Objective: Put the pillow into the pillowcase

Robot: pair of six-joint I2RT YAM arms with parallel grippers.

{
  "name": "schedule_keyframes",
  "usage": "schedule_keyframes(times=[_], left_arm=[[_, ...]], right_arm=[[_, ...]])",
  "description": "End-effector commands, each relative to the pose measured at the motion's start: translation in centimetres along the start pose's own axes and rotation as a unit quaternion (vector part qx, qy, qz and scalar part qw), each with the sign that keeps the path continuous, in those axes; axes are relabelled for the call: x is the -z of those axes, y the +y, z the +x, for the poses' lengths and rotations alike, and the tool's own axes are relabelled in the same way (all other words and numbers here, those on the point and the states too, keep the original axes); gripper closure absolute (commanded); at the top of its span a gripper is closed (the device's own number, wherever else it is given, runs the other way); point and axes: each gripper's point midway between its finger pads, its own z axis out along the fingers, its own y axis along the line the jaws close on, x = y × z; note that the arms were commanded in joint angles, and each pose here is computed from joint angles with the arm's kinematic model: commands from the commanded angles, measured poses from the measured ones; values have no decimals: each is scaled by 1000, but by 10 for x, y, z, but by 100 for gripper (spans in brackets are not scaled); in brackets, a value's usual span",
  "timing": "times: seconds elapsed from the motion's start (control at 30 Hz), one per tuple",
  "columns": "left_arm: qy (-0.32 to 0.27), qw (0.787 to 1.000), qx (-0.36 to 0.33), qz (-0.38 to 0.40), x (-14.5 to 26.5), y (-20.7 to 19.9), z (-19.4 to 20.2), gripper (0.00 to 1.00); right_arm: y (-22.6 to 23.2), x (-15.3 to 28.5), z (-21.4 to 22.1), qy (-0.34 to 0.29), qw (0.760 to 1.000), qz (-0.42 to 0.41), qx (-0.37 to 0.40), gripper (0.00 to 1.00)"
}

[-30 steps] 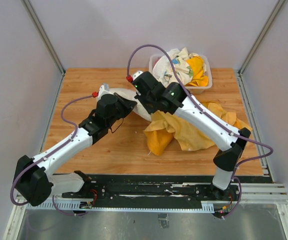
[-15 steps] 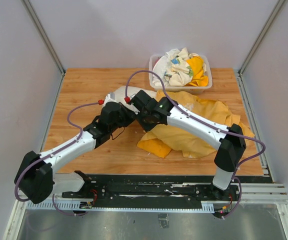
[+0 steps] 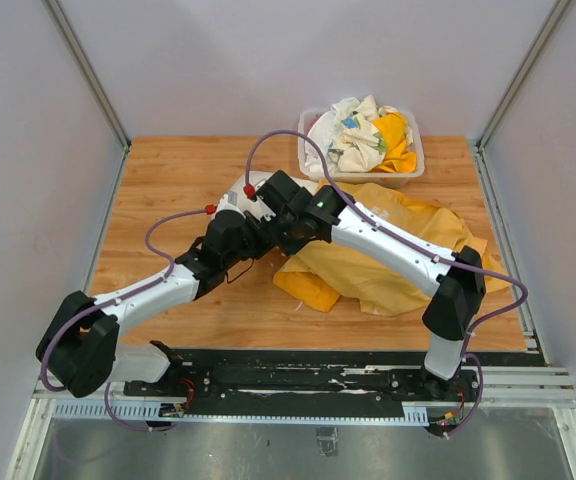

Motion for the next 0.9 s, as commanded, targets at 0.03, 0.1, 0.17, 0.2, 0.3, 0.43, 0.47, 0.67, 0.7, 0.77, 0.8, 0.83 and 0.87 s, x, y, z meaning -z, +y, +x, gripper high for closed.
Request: schedule_keyframes(times=[0.03,0.1,0.17,0.2,0.3,0.43,0.47,0.67,0.7,0.77,0.8,0.83,0.87], left_arm=[[19,998,-7,63,7,-26,9,100],[14,998,-14,53,7,-23,7,100],[16,999,-17,43,7,-20,7,98],[20,999,-19,33,7,-16,9,96],[16,1000,-20,-6,9,0,7,70],[-5,998,-23,-53,22,19,-3,43],[-11,998,-23,-63,26,23,-6,40],[-51,990,-2,-131,53,59,-24,29],[-62,988,3,-144,58,67,-28,27],[-79,983,9,-165,66,84,-35,23],[-84,980,12,-178,69,94,-38,22],[-87,978,17,-188,72,102,-40,21],[-89,976,22,-198,73,113,-41,19]], right_arm=[[1,-2,-5,-16,1000,-5,-3,99],[2,-3,0,-11,1000,-7,-7,99],[1,-3,3,-11,1000,-8,-10,99],[0,-4,6,-11,1000,-5,-11,99],[-4,-7,15,-7,1000,4,-14,99],[-7,-16,30,2,1000,12,-19,99],[-8,-19,35,6,1000,14,-20,99],[-6,-27,40,9,1000,11,-24,99],[-6,-26,39,7,1000,10,-25,99],[-5,-26,38,6,1000,9,-25,99],[-5,-26,37,5,1000,7,-24,99],[-4,-25,36,4,1000,6,-24,99],[-4,-25,36,3,1000,5,-25,99]])
